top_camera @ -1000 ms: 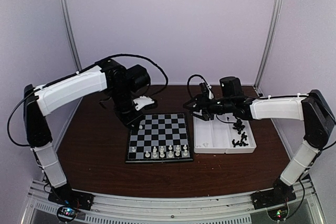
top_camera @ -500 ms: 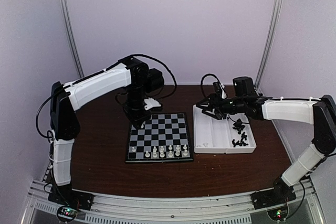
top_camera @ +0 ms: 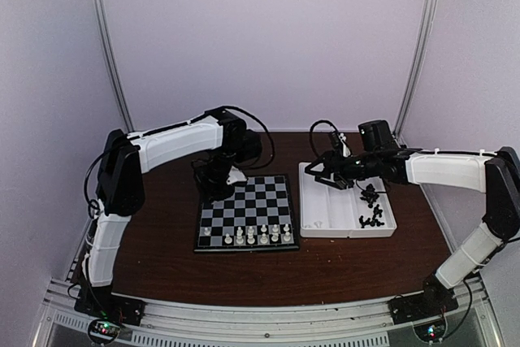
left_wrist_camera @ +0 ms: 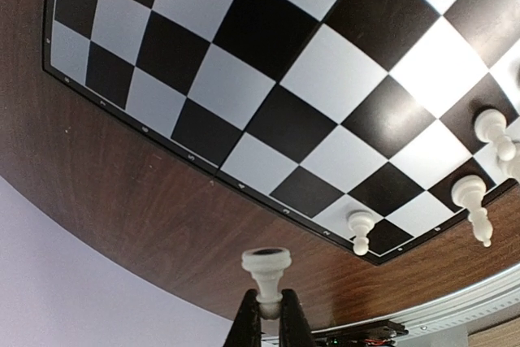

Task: Set up the chess pieces on the board
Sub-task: Place the chess piece on the chessboard.

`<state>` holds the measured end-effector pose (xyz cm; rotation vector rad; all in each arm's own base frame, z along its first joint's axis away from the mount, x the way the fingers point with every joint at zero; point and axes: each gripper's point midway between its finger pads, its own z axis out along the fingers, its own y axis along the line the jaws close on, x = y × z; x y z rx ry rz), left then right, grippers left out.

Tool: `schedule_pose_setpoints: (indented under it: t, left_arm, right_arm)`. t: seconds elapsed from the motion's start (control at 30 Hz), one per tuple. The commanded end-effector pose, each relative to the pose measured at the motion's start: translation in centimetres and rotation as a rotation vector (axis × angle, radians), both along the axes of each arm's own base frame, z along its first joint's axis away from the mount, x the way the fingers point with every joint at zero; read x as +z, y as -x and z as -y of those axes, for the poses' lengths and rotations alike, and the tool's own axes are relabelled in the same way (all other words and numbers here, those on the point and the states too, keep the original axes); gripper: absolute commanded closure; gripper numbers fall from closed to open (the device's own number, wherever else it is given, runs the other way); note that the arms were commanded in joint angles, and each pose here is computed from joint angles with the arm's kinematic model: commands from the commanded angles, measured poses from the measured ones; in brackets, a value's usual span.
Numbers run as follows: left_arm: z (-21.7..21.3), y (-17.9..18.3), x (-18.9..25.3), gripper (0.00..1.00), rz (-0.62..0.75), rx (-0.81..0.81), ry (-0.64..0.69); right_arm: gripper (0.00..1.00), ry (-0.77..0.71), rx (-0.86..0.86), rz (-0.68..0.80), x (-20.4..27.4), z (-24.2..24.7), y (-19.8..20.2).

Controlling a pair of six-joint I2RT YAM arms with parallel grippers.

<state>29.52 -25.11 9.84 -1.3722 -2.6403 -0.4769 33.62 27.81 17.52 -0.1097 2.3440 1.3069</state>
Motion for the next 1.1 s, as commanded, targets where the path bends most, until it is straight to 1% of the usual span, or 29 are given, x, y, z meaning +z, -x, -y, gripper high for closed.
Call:
schedule_pose_setpoints:
  t: [0.0, 0.23, 0.5, 0.63, 0.9, 0.97, 1.0, 1.07]
  left_arm:
    - [-1.7, 0.1, -0.8, 1.0, -0.018, -0.014, -0.092]
    - [-2.9, 1.0, -2.9, 1.0, -0.077, -0.016, -0.143]
    - [-2.6, 0.8, -4.3, 1.0, -0.089, -0.002, -0.129]
    - [-2.6, 0.9, -5.3, 1.0, -0.123, -0.03, -0.143]
    - [-2.5, 0.9, -6.2, 0.99, -0.145, -0.02, -0.151]
    - [-2.5, 0.8, -6.1, 0.94, -0.141, -0.018, -0.155]
    - [-2.6, 0.7, -6.0, 0.89, -0.136, -0.016, -0.158]
    - [-2.5, 0.5, -5.8, 0.83, -0.126, -0.01, -0.155]
  right_arm:
    - [0.4, -0.002, 0.007, 0.029, 1.1, 0.1, -0.3]
    - [0.4, 0.0, 0.002, 0.023, 1.0, 0.2, -0.3]
    - [0.4, 0.001, 0.0, 0.018, 0.9, 0.2, -0.2]
    - [0.4, 0.007, -0.001, 0.015, 0.8, 0.3, -0.1]
    - [0.4, 0.005, -0.003, 0.011, 0.5, 0.3, 0.0]
    - [0.4, 0.004, -0.003, 0.009, 0.5, 0.3, 0.0]
    - [0.41, 0.004, -0.003, 0.01, 0.5, 0.3, 0.0]
    - [0.4, 0.004, -0.003, 0.009, 0.5, 0.3, 0.0]
